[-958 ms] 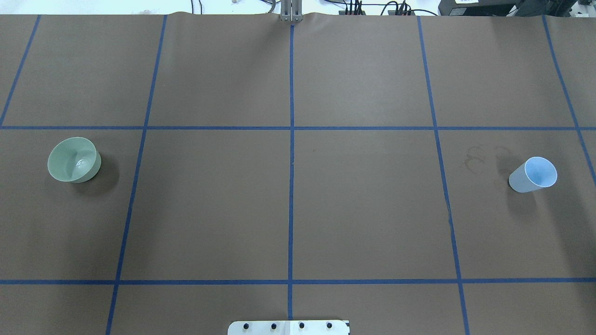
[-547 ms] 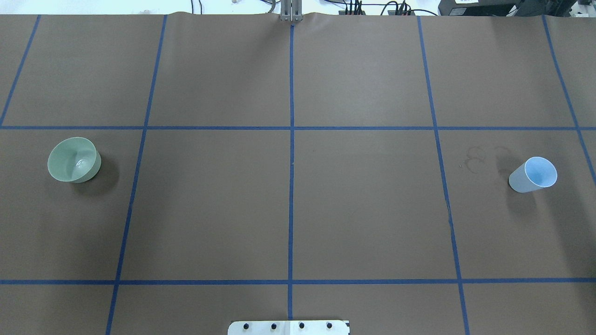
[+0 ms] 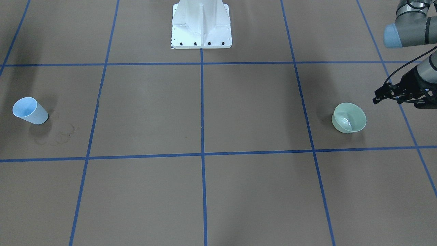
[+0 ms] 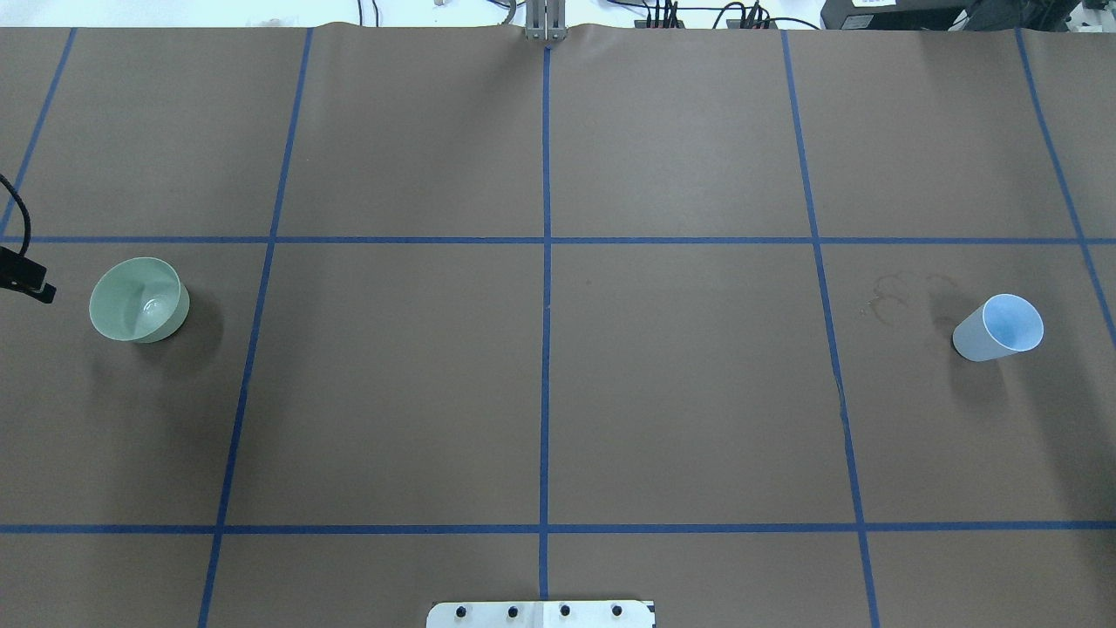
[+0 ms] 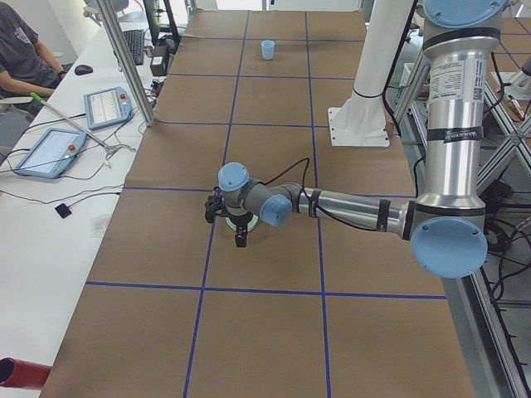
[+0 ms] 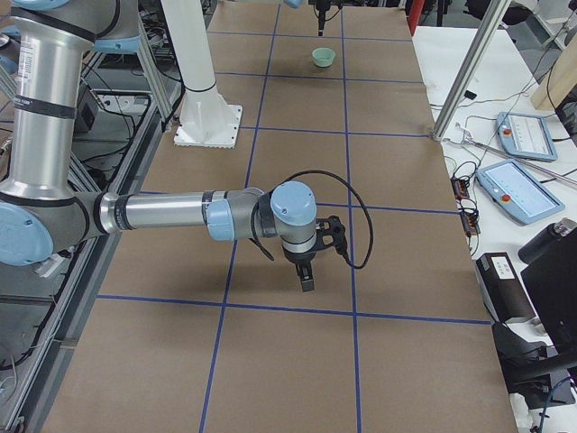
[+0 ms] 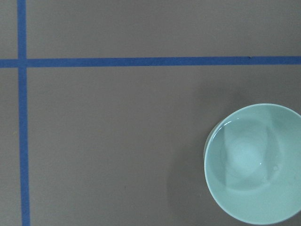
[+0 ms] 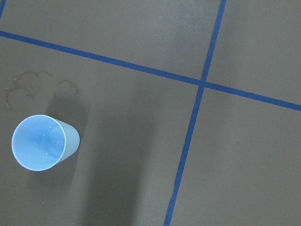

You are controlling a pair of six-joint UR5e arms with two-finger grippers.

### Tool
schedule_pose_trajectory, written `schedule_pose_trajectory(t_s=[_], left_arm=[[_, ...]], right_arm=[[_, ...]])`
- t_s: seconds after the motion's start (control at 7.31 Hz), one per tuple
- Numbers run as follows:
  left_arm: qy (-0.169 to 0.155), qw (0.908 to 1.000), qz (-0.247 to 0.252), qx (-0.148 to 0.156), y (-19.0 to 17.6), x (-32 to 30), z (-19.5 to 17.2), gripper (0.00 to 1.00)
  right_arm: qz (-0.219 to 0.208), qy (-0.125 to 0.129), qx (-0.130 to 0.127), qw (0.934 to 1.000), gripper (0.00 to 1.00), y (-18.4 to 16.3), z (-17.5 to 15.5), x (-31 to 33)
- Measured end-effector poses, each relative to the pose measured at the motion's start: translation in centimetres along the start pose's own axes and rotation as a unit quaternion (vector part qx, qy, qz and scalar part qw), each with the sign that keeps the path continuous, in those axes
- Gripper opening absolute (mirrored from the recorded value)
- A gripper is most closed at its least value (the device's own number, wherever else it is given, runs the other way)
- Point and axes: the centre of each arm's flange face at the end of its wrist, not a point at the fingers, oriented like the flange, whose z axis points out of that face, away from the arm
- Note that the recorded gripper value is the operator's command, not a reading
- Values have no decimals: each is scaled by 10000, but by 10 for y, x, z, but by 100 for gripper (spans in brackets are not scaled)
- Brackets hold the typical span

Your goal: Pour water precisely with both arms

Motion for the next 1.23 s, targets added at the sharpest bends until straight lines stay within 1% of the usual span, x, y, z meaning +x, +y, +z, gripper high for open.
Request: schedule_pose_trajectory(t_s=[0.27,0.41,0.55,0.68,0.82,0.96,1.23], left_arm=[[58,9996,-266,-55,-23,17,25,98],[81,9994,-320,-97,-26,27,34,98],[93,9994,-309,-135,-25,34,40,90],[106,9995,-228,-192,-23,41,48,69],[122,9995,-138,-240,-20,48,57,24],[130,9995,-92,-268,-18,49,63,0],[167,9994,-43,-297,-17,51,66,0]], right_arm=[[-5,-5,-10,10000,100,0,1,-1],[-8,-7,-6,10000,100,-1,1,-1],[-10,-7,-5,10000,100,-1,1,-2],[-10,-9,-4,10000,100,-1,1,-2],[-13,-9,-2,10000,100,-2,1,-2],[-14,-7,-1,10000,100,-2,0,-2],[-15,-10,4,10000,100,-3,0,-2]])
